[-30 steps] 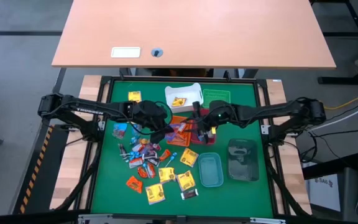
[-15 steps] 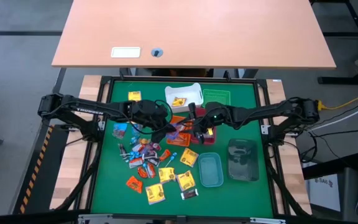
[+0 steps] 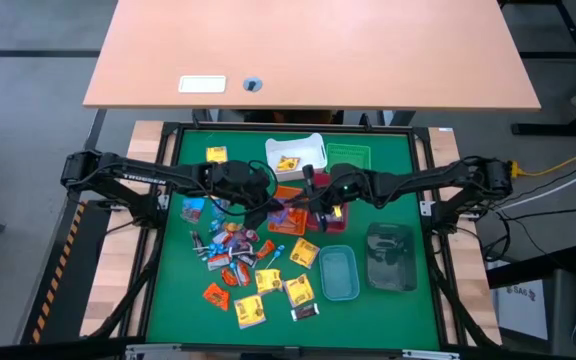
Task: Sort candy
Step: Put the purple bag of candy into the red bin
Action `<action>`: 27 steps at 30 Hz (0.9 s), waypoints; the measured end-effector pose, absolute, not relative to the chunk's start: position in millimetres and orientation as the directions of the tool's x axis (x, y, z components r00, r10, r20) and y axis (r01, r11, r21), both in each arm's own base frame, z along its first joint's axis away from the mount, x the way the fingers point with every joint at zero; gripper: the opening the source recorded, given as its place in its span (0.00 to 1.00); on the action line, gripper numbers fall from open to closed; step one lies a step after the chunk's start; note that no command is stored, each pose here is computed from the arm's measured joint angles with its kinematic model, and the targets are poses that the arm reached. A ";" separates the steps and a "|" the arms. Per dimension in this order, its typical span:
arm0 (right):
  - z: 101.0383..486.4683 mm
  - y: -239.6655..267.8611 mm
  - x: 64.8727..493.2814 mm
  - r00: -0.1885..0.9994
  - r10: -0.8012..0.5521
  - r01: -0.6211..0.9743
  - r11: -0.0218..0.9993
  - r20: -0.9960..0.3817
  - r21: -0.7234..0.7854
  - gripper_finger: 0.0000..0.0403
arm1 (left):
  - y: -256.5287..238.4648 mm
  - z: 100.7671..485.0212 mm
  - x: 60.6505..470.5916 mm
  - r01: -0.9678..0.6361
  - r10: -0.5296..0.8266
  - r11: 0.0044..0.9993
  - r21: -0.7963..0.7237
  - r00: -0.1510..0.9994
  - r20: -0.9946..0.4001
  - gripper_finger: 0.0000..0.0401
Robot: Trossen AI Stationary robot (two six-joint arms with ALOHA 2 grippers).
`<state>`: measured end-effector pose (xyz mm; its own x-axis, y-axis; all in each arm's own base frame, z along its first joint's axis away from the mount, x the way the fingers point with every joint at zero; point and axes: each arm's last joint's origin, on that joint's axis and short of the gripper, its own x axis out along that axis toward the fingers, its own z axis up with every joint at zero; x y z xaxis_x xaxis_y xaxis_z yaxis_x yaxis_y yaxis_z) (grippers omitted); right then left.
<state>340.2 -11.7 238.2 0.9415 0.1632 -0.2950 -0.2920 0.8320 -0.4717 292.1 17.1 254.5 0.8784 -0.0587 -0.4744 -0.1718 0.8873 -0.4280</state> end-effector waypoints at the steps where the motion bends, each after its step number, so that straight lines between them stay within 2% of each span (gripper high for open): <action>1: 238.0 -11.9 340.1 0.941 0.163 -0.292 0.833 -0.297 -0.471 0.03 | 17.3 254.4 292.0 -0.179 -0.049 0.889 -0.422 0.878 -0.475 0.00; 6: 239.7 -12.3 337.6 0.939 0.148 -0.282 0.848 -0.311 -0.449 0.07 | 19.0 254.7 292.2 -0.200 -0.018 0.892 -0.406 0.880 -0.474 0.05; 10: 245.8 -13.2 327.8 0.927 0.098 -0.264 0.855 -0.361 -0.446 0.03 | 21.6 254.7 292.1 -0.268 0.068 0.890 -0.369 0.878 -0.475 0.15; 16: 254.0 -27.8 296.4 0.848 0.016 -0.277 0.865 -0.529 -0.418 0.04 | 29.2 254.7 291.2 -0.330 0.181 0.910 -0.253 0.862 -0.473 0.26; 21: 255.6 -46.9 264.9 0.736 -0.038 -0.272 0.897 -0.676 -0.347 0.03 | 36.1 254.4 290.0 -0.400 0.270 0.894 -0.199 0.839 -0.472 0.28; 27: 247.9 -60.7 248.7 0.628 -0.053 -0.263 0.924 -0.776 -0.276 0.04 | 43.7 254.2 288.4 -0.473 0.352 0.865 -0.167 0.810 -0.469 0.28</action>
<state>248.7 -60.7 247.9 0.6282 -0.0532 -0.7763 -0.2632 0.9243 -0.2764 288.4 43.7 254.2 0.8099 0.3519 -0.4693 -0.4726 0.8653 -0.1669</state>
